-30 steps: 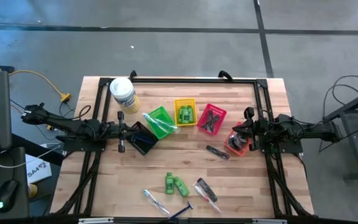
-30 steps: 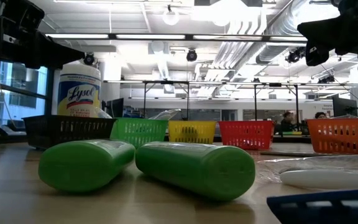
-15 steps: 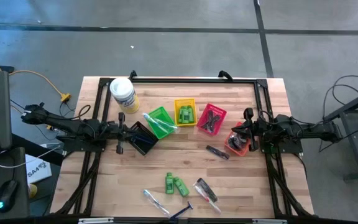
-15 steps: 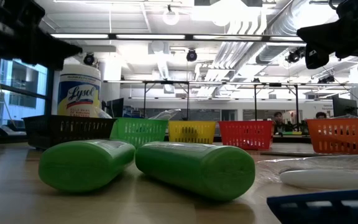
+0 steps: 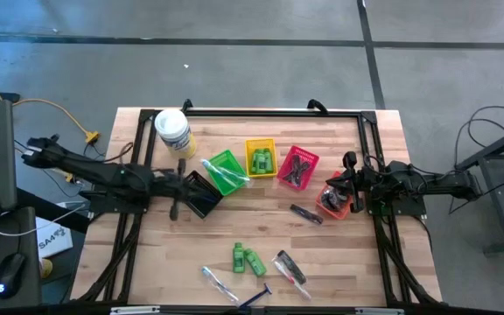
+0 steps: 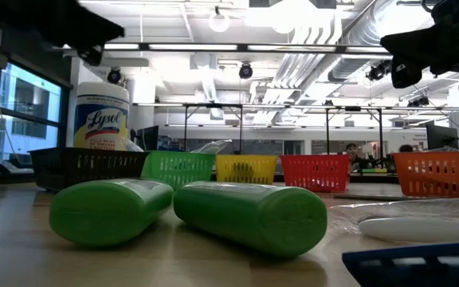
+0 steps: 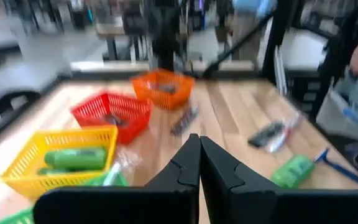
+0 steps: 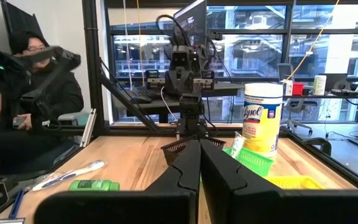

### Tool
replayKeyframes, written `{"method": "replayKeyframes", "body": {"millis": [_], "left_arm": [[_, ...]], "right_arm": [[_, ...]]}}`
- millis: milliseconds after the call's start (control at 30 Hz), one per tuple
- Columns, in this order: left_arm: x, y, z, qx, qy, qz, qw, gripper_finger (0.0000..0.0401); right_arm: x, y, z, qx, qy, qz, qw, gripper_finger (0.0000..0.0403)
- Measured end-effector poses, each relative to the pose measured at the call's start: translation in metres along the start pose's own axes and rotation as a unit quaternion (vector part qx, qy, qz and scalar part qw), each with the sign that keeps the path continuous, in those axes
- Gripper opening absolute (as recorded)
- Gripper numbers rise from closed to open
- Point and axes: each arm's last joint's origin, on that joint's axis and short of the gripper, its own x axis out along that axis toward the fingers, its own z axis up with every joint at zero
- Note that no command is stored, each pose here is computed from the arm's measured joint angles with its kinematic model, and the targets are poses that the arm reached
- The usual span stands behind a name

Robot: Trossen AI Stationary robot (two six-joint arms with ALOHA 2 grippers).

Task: Pick & Place Travel size toiletries
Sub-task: Put the blue toothbrush into the green bin

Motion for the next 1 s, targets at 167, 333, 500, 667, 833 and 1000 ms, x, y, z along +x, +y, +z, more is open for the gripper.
{"method": "replayKeyframes", "body": {"millis": [167,333,500,667,833,1000], "left_arm": [[0.035,-0.020,0.019,0.011,0.099,-0.044,0.994,0.0000],[0.067,-0.063,0.032,0.060,0.155,-0.109,0.980,0.0003],[0.093,-0.109,0.032,0.132,0.210,-0.125,0.961,0.0037],[0.114,-0.143,0.030,0.138,0.243,-0.134,0.951,0.0100],[0.126,-0.172,0.016,0.141,0.311,-0.194,0.920,0.0170],[0.131,-0.190,0.000,0.139,0.330,-0.247,0.900,0.0206]], "right_arm": [[0.000,0.000,0.000,0.000,0.000,0.000,1.000,0.0005],[0.000,0.000,0.000,0.000,0.000,0.001,1.000,0.0005],[0.000,0.001,0.000,0.000,0.002,0.012,1.000,0.0005],[0.000,0.002,-0.001,0.001,0.004,0.030,1.000,0.0005],[0.000,0.002,-0.001,0.001,0.006,0.029,1.000,0.0005],[0.000,0.002,-0.001,0.003,0.004,0.029,1.000,0.0005]]}}
